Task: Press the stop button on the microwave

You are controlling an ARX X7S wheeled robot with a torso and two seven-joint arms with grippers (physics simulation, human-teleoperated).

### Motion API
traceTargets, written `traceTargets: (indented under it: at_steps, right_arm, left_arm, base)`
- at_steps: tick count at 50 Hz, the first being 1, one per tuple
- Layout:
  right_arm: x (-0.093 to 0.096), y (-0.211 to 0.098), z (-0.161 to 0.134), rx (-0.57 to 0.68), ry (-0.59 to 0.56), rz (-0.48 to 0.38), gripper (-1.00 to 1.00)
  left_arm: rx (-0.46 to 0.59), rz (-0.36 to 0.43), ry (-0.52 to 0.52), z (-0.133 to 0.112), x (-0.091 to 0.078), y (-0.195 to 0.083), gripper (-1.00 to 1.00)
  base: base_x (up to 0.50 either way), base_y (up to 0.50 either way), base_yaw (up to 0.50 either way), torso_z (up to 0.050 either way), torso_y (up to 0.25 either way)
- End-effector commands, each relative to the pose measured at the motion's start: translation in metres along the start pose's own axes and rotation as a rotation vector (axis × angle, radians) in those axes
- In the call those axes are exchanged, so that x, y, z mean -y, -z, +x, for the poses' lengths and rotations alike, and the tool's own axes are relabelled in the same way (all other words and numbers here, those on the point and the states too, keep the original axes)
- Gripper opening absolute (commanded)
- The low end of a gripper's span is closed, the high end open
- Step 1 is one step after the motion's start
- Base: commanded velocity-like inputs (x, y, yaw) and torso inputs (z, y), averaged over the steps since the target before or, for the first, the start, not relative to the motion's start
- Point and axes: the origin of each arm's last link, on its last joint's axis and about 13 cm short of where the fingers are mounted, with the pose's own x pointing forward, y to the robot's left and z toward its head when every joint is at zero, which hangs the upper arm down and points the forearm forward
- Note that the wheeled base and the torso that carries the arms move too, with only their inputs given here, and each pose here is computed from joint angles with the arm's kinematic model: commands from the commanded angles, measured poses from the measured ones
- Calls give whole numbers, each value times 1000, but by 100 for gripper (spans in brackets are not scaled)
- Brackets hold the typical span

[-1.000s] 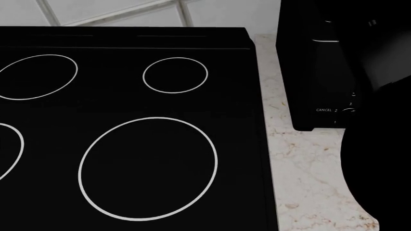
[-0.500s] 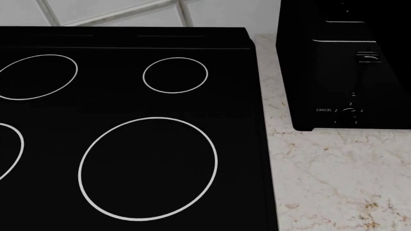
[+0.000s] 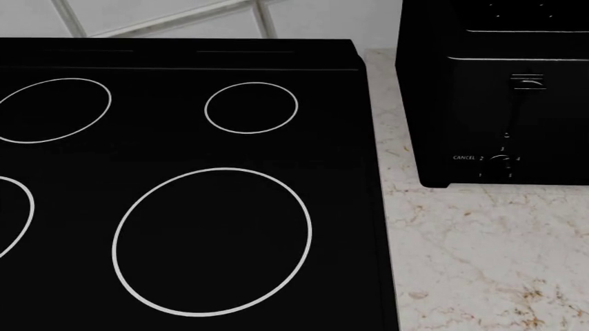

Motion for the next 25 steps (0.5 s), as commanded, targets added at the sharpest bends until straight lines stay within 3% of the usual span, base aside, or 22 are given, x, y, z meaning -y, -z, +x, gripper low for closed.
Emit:
traceTargets:
  at_steps: [1,25]
  right_arm:
    - [1,13,-5,-44,5,-12,-100]
    - [8,4,26,-23,69,-42,-100]
  left_arm:
    - [0,0,0,0,0,0,100]
    - [0,0,0,0,0,0,100]
  base:
    - [0,0,0,0,0]
    - [0,0,0,0,0]
